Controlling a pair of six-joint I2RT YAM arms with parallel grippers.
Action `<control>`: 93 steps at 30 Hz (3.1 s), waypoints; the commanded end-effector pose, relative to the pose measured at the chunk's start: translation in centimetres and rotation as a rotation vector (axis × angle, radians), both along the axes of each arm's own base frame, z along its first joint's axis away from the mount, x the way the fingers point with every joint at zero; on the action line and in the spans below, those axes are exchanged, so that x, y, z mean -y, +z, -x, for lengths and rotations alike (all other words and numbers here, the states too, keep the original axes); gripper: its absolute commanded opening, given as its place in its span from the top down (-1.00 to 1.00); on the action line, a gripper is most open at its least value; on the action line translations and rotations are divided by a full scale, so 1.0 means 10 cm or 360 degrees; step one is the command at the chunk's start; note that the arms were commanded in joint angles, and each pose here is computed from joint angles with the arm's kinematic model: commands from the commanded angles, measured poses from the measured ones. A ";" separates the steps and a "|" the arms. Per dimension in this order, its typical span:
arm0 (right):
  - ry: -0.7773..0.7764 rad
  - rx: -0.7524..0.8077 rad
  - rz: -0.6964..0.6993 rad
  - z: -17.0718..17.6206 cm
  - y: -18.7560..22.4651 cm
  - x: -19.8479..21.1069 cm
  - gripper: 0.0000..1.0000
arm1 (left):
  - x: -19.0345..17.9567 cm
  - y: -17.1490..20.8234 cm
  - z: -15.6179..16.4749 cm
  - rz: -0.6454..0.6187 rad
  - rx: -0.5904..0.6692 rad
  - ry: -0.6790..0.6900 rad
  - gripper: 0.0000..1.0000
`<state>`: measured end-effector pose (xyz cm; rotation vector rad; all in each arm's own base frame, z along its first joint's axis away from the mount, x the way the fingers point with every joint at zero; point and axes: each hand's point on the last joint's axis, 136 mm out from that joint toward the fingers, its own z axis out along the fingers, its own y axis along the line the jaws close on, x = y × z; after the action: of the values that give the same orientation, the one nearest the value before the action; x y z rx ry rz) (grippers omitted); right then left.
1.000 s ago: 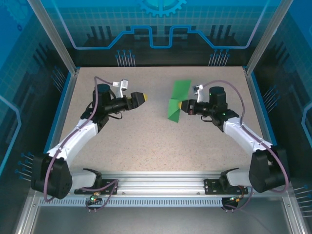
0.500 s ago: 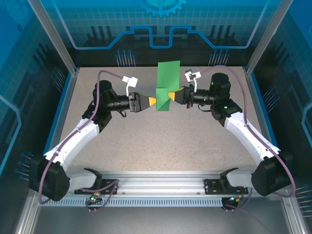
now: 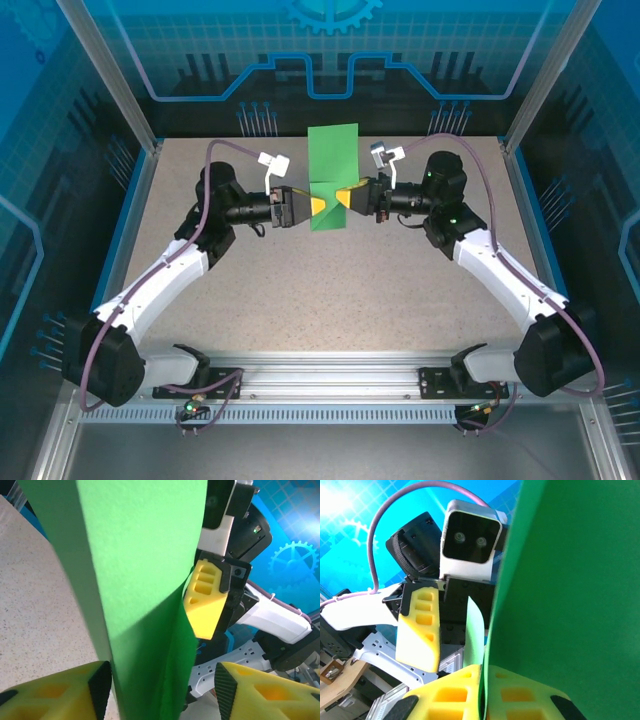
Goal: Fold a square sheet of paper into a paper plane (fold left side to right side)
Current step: Turn over the paper at the center of the table.
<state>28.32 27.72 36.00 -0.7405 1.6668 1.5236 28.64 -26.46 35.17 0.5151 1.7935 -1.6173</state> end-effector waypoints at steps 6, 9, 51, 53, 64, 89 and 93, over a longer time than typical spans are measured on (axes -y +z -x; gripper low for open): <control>-0.0007 -0.0009 -0.0003 0.01 -0.05 0.00 0.78 | -0.01 0.11 -0.02 0.0019 0.0072 0.0039 0.26; -0.0017 -0.0023 0.0002 0.00 -0.08 0.01 0.76 | -0.01 0.10 -0.02 0.0010 0.0071 0.0049 0.44; -0.1751 -0.1008 0.0966 -0.17 -1.84 2.39 -0.76 | -0.81 -2.34 -0.35 -0.3072 -0.0084 0.1002 1.00; -0.1752 -0.1010 0.0942 -0.18 -1.82 2.40 -0.76 | -0.79 -2.46 -0.33 -0.3114 -0.0128 0.0949 1.00; -0.1711 -0.1093 0.0927 -0.12 -2.02 2.37 -0.78 | -0.33 -2.91 -0.15 -0.3092 -0.0529 0.0419 1.00; -0.1323 -0.1224 0.0872 -0.20 -2.34 1.83 -0.76 | 0.43 -2.29 -0.44 -0.1844 -0.0817 0.0163 -0.04; -0.1219 -0.1205 0.0963 -0.28 -2.43 1.53 -0.70 | 0.03 -2.28 -0.57 -0.1648 -0.0942 0.0332 -0.10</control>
<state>30.03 10.21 11.05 0.3563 2.6151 0.7073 32.69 -28.35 11.02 0.4199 3.0507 -0.4367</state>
